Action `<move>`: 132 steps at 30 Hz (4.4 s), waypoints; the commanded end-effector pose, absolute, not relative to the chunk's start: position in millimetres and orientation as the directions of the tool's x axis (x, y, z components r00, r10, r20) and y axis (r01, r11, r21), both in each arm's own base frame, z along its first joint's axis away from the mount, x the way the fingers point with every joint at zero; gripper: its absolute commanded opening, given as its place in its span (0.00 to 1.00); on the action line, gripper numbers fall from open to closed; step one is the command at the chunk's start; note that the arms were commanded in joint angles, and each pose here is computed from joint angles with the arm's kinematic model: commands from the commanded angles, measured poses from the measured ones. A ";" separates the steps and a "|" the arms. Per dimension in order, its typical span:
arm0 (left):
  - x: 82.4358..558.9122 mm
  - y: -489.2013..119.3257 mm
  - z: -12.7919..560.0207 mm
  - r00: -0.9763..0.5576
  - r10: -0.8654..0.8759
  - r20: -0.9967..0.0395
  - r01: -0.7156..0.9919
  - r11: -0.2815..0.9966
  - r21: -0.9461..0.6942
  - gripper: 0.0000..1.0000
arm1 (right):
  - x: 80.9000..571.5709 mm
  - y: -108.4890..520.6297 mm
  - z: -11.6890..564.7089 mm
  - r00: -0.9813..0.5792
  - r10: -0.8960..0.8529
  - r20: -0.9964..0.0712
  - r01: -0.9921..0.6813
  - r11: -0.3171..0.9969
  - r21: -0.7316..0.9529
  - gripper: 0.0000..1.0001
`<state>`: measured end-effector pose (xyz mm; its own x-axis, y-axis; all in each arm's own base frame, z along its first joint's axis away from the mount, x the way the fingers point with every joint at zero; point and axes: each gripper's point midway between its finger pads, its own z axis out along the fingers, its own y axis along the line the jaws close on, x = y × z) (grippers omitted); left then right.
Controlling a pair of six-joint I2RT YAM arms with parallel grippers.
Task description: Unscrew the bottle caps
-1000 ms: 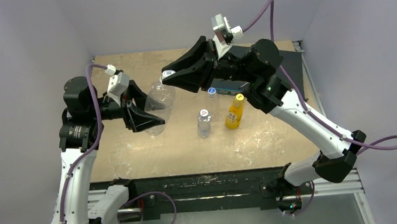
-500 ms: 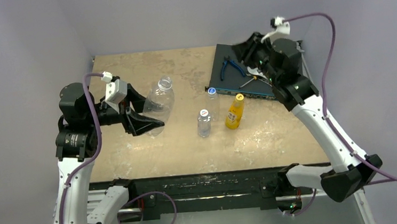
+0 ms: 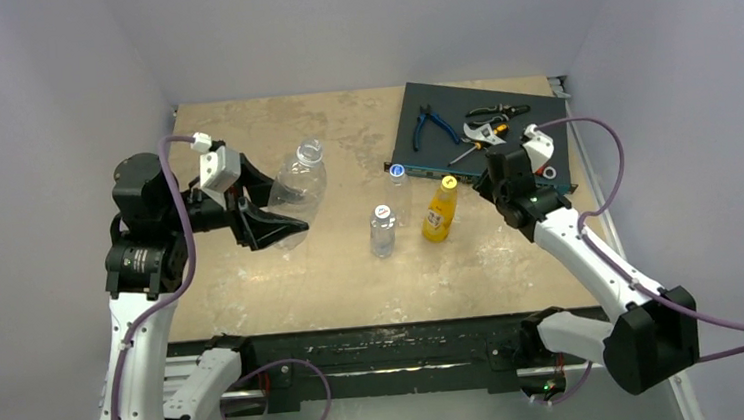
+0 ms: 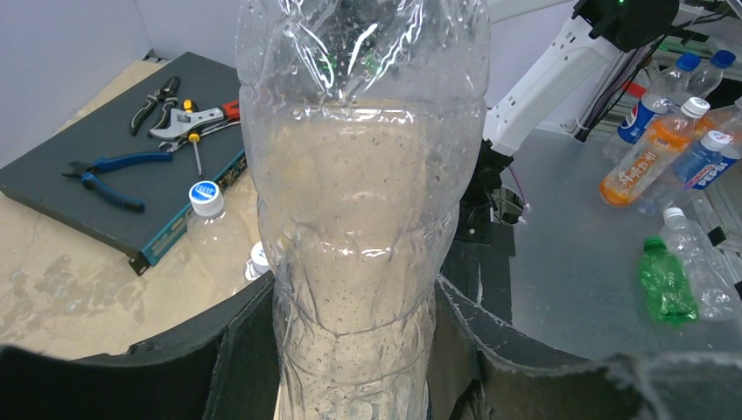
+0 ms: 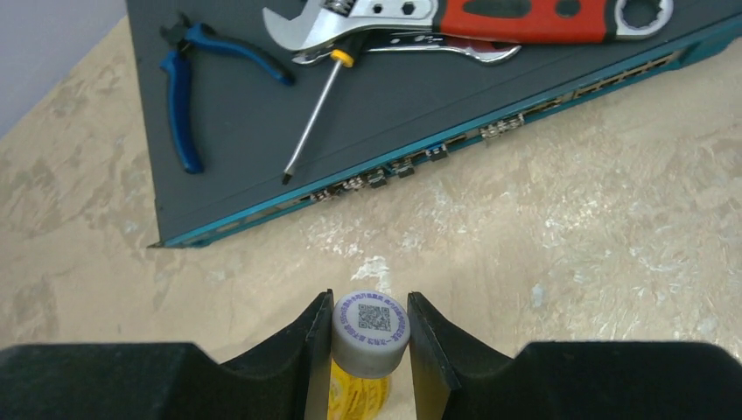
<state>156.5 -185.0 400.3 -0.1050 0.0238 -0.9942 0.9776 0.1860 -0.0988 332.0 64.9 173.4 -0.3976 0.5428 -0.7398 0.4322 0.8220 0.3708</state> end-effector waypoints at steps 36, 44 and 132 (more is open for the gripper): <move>164.6 -184.7 415.4 -0.028 0.020 -0.999 0.981 0.193 -0.023 0.02 | 313.0 33.7 64.9 -0.367 0.539 -0.758 0.704 0.693 0.152 0.61; 168.0 -183.7 411.9 -0.024 0.022 -0.999 0.976 0.216 -0.019 0.02 | 323.2 29.0 203.0 -0.161 0.545 -0.823 0.599 0.716 0.357 0.67; 276.5 -102.9 354.3 -0.240 0.072 -0.968 0.523 0.850 -0.067 1.00 | 457.5 402.3 218.8 -0.102 0.101 -0.990 -0.272 0.954 0.125 0.19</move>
<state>274.3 -101.9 334.0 -0.3007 0.1007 -0.9484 0.5250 0.8476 -0.0765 454.1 405.5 200.9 -0.1445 0.0379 -0.9888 -0.2934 0.9527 0.0794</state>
